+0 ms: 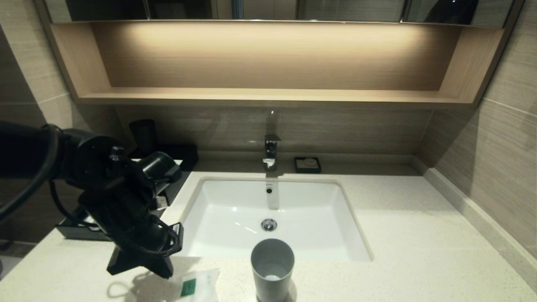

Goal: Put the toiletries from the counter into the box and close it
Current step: Pick up the bathroom toiletry

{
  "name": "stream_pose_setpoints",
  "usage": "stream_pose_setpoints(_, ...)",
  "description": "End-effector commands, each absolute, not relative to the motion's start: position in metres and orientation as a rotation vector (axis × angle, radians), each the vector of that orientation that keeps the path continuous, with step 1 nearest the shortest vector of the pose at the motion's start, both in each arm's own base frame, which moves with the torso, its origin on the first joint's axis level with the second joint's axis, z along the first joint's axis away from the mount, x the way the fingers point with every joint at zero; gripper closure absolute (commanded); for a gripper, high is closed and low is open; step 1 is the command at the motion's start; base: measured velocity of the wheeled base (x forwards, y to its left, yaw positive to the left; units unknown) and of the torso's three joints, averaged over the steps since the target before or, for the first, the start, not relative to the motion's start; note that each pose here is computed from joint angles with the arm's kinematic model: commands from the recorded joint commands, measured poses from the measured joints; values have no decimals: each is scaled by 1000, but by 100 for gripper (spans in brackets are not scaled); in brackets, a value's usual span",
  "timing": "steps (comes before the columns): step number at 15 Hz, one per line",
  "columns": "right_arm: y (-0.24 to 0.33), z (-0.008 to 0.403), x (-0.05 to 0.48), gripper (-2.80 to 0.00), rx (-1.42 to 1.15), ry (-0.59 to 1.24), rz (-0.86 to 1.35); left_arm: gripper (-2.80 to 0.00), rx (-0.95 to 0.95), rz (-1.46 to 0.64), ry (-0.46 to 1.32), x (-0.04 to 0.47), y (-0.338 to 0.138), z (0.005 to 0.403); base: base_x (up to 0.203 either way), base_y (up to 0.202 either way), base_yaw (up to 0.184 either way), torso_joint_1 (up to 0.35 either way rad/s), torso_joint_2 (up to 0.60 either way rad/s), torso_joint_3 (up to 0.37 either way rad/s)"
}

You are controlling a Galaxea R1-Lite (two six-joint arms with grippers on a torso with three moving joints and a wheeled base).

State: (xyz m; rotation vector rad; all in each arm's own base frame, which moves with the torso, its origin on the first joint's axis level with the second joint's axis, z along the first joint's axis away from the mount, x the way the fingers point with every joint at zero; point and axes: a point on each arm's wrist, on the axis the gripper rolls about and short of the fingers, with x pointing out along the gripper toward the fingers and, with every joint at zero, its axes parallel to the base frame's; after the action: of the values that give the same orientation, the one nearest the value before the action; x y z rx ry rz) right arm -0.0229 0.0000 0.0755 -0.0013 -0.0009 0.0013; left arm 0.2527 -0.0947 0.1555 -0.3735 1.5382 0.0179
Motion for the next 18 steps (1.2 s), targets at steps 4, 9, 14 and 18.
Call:
stream_pose_setpoints(4, 0, 75, -23, 0, -3, 2, 2, 0, -244, -99, 1557, 248, -87, 153, 0, 0, 0, 0, 0, 0)
stream_pose_setpoints(9, 0, 75, -23, 0, -2, 1, 2, 0, -68, -271, 1519, 242, -84, 155, 0, 0, 0, 0, 0, 0)
stream_pose_setpoints(14, 0, 75, -23, 0, -2, 2, 2, 0, 152, -491, 1410, 237, -82, 168, 0, 0, 0, 0, 0, 0)
stream_pose_setpoints(18, 0, 75, -23, 0, -2, 2, 2, 0, 264, -653, 1395, 234, -61, 148, 0, 0, 0, 0, 0, 0)
